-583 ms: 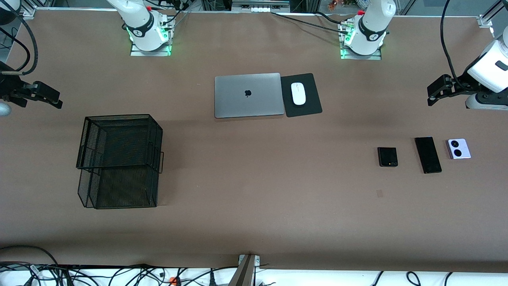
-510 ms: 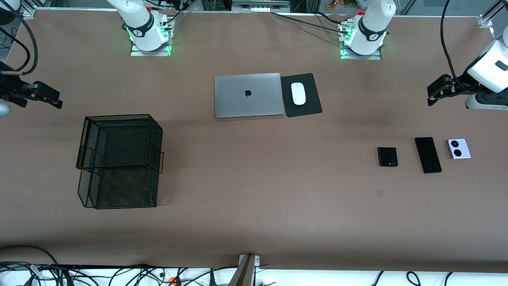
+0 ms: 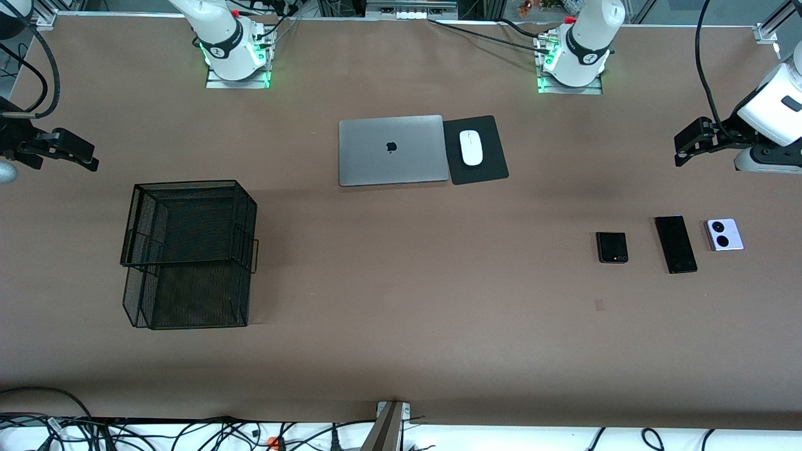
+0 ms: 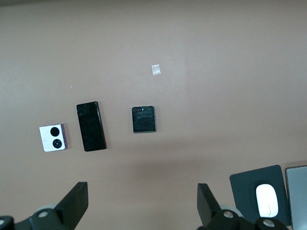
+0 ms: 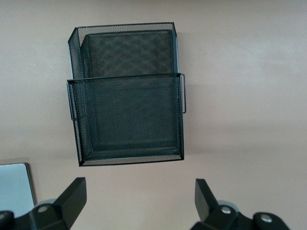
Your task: Place phones with both arms
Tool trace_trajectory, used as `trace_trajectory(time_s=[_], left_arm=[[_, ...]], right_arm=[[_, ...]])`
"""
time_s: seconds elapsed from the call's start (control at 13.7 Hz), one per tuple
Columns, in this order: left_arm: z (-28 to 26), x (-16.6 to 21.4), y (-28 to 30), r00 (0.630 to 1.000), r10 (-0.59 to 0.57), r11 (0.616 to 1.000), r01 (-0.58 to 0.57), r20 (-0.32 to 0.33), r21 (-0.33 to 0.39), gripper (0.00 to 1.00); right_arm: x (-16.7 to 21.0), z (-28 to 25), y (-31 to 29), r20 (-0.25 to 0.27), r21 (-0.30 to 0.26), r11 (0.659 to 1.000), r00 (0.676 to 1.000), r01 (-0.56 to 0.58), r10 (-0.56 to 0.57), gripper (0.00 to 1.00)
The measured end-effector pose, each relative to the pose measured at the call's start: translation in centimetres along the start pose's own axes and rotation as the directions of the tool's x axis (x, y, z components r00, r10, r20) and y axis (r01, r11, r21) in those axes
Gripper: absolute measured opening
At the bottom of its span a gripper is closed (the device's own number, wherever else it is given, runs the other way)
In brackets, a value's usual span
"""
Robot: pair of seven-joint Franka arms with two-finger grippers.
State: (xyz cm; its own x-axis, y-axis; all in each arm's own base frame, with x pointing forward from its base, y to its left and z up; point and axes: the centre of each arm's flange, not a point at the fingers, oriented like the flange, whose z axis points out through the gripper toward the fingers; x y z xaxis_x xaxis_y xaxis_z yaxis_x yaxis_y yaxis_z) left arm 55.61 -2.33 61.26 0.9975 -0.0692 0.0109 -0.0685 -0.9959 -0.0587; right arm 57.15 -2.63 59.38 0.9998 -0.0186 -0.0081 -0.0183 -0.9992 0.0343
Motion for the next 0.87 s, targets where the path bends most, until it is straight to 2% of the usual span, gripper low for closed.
trace_trajectory(time_s=[0.87], left_arm=[[0.98, -0.26, 0.03, 0.998, 0.001, 1.0, -0.001, 0.059, -0.001, 1.0]], right_arm=[[0.0, 0.0, 0.0, 0.0, 0.0, 1.0, 1.0, 0.0, 0.0, 1.0]])
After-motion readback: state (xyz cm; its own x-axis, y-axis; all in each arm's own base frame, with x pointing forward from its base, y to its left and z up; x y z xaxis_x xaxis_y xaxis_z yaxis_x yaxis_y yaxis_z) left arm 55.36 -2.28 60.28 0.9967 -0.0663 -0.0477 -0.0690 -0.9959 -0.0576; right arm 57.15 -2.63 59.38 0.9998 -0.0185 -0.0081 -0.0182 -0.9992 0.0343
